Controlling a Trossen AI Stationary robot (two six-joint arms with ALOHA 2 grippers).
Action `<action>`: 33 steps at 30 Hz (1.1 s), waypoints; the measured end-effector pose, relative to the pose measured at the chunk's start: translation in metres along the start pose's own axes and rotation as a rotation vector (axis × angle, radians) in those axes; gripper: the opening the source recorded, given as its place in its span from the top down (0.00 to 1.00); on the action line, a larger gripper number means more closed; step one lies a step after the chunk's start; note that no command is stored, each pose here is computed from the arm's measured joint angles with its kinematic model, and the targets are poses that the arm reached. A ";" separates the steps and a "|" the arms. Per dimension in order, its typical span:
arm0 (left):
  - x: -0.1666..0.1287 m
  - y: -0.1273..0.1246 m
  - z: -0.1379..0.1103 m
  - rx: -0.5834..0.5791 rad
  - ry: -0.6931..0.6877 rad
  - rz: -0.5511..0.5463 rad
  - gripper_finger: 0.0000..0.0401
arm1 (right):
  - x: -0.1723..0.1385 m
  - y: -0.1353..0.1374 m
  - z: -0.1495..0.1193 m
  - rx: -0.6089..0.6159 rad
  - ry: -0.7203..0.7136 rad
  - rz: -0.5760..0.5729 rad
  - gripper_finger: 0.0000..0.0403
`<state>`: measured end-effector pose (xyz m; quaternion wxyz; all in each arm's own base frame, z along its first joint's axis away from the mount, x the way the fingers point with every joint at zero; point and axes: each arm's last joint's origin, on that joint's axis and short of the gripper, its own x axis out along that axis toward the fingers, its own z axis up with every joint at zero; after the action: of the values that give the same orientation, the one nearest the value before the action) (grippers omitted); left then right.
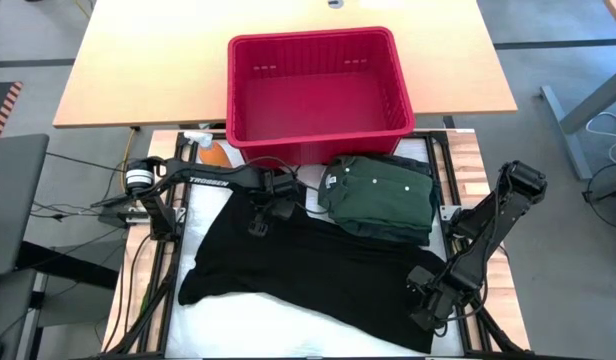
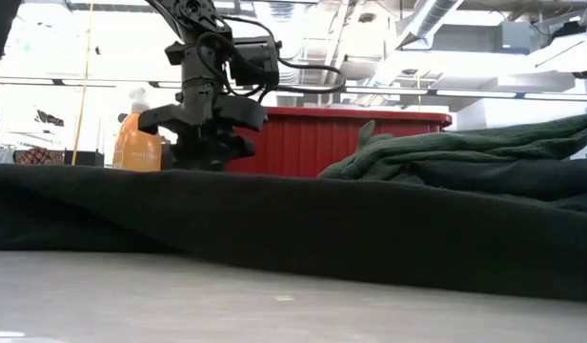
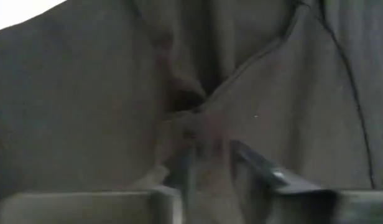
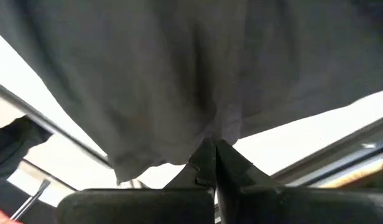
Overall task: Fold laundry
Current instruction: Fold the black shirt
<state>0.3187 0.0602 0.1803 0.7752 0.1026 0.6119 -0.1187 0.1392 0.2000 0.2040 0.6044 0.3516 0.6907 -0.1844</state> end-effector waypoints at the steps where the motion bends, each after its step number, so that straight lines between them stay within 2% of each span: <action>1: 0.000 0.000 0.000 -0.011 -0.001 -0.001 0.85 | 0.000 0.001 -0.001 -0.004 -0.001 0.010 0.96; 3: 0.000 0.000 0.000 -0.037 -0.012 -0.023 0.96 | 0.000 0.002 -0.002 -0.012 -0.007 0.029 0.96; 6: -0.003 -0.002 0.000 -0.055 -0.033 -0.064 0.99 | 0.001 0.003 -0.004 -0.013 -0.004 0.041 0.96; 11: -0.020 -0.008 -0.002 -0.035 -0.058 -0.065 1.00 | 0.001 0.003 -0.007 -0.022 -0.001 0.041 0.96; 16: -0.043 -0.014 -0.004 -0.024 -0.145 -0.111 1.00 | 0.001 0.003 -0.007 -0.022 -0.004 0.039 0.96; 18: -0.049 -0.015 -0.003 -0.016 -0.175 -0.091 1.00 | 0.001 0.002 -0.006 -0.021 -0.006 0.032 0.96; 21: -0.049 -0.014 0.000 0.011 -0.171 -0.005 1.00 | 0.001 0.002 -0.006 -0.022 -0.007 0.027 0.95; 25: -0.040 -0.018 0.011 0.158 -0.156 0.096 0.95 | 0.001 0.002 -0.006 -0.023 -0.006 0.032 0.95; 27: -0.035 -0.019 0.017 0.189 -0.155 0.148 0.90 | 0.001 0.003 -0.006 -0.024 -0.005 0.039 0.95; 30: -0.030 -0.017 0.020 0.155 -0.168 0.168 0.79 | 0.001 0.004 -0.007 -0.022 -0.003 0.050 0.95; 33: -0.023 -0.010 0.018 0.061 -0.150 0.154 0.68 | 0.001 0.005 -0.007 -0.026 0.000 0.066 0.95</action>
<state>0.3273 0.0463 0.2063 0.8222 0.1635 0.5387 -0.0847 0.1380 0.2088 0.2052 0.6147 0.3666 0.6809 -0.1553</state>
